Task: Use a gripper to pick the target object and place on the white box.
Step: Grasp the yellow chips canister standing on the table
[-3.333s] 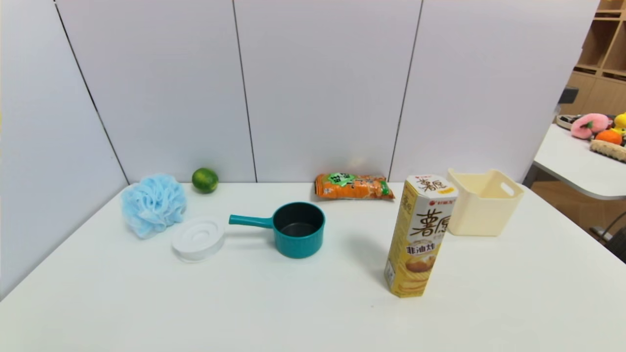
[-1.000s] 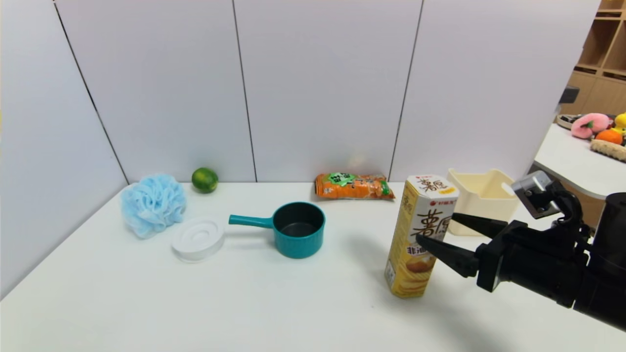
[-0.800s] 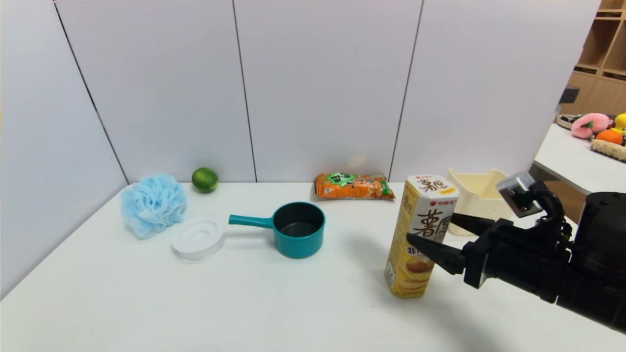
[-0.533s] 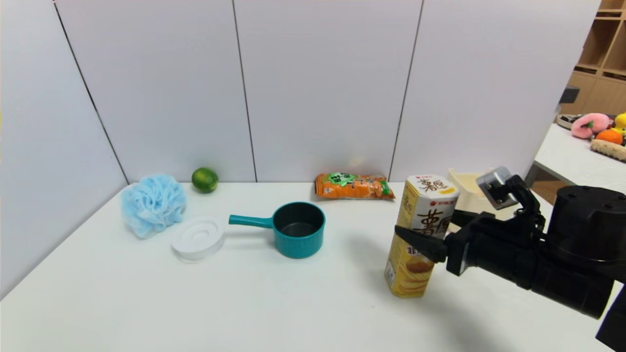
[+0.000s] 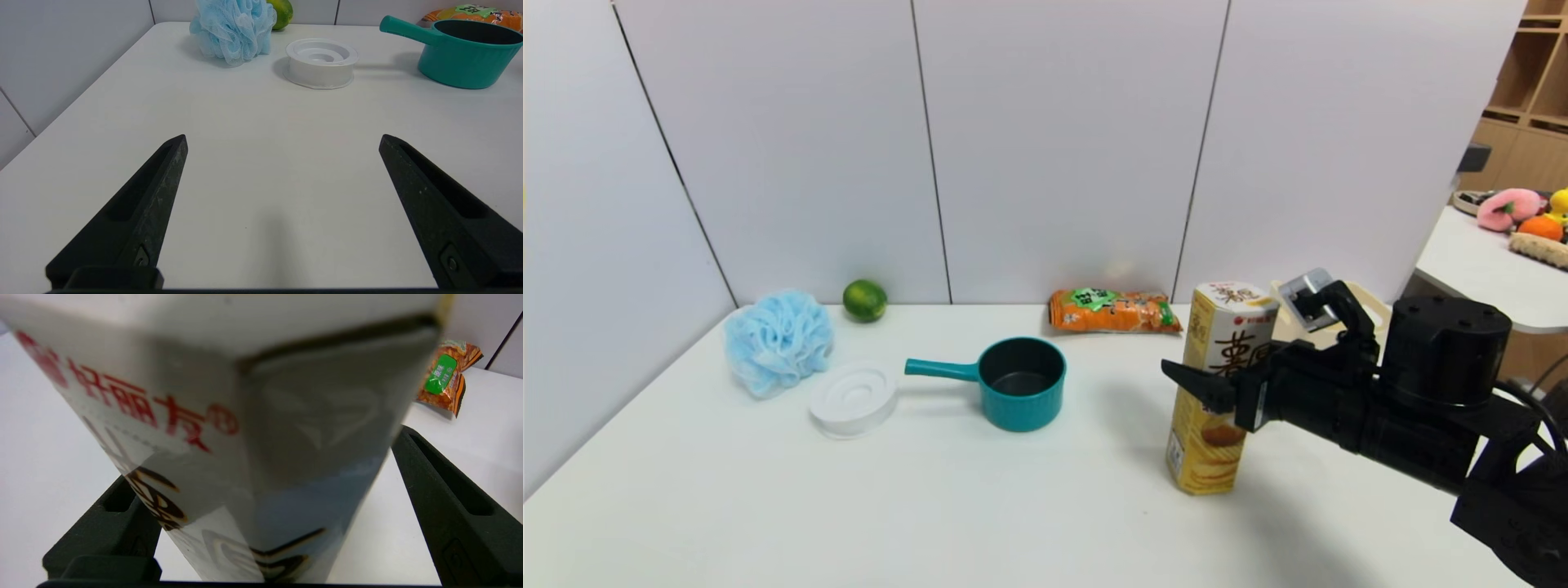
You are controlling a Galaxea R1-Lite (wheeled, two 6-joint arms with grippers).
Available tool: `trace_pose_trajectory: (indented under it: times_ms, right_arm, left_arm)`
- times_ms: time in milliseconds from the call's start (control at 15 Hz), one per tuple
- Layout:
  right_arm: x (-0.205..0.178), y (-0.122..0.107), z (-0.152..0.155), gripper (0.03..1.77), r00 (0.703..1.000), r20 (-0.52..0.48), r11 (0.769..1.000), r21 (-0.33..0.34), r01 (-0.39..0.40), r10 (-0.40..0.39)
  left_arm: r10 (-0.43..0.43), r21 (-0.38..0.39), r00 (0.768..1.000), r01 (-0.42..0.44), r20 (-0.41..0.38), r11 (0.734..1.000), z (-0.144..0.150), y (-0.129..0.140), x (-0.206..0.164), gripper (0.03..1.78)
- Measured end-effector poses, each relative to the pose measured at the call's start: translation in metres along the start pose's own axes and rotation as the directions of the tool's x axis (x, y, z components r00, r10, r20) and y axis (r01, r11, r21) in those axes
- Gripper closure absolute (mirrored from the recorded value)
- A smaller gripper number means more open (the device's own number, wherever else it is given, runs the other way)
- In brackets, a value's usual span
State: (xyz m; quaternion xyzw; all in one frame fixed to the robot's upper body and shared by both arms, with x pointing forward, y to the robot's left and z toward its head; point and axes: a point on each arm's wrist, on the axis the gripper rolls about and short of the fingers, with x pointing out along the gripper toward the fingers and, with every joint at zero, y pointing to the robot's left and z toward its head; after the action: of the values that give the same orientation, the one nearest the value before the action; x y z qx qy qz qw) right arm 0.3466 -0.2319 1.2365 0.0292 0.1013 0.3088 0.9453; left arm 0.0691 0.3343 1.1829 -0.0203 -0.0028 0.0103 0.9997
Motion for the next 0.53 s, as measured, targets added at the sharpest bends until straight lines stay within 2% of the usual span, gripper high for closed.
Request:
trace_pose_trajectory:
  times_ms: [533]
  right_arm:
    - [-0.0010, -0.0024, 0.0034, 0.09, 0.999, 0.041, 1.000, -0.009, 0.008, -0.007]
  left_arm:
    - [0.000, 0.000, 1.000, 0.000, 0.000, 1.000, 0.0000, 0.0000, 0.0000, 0.12]
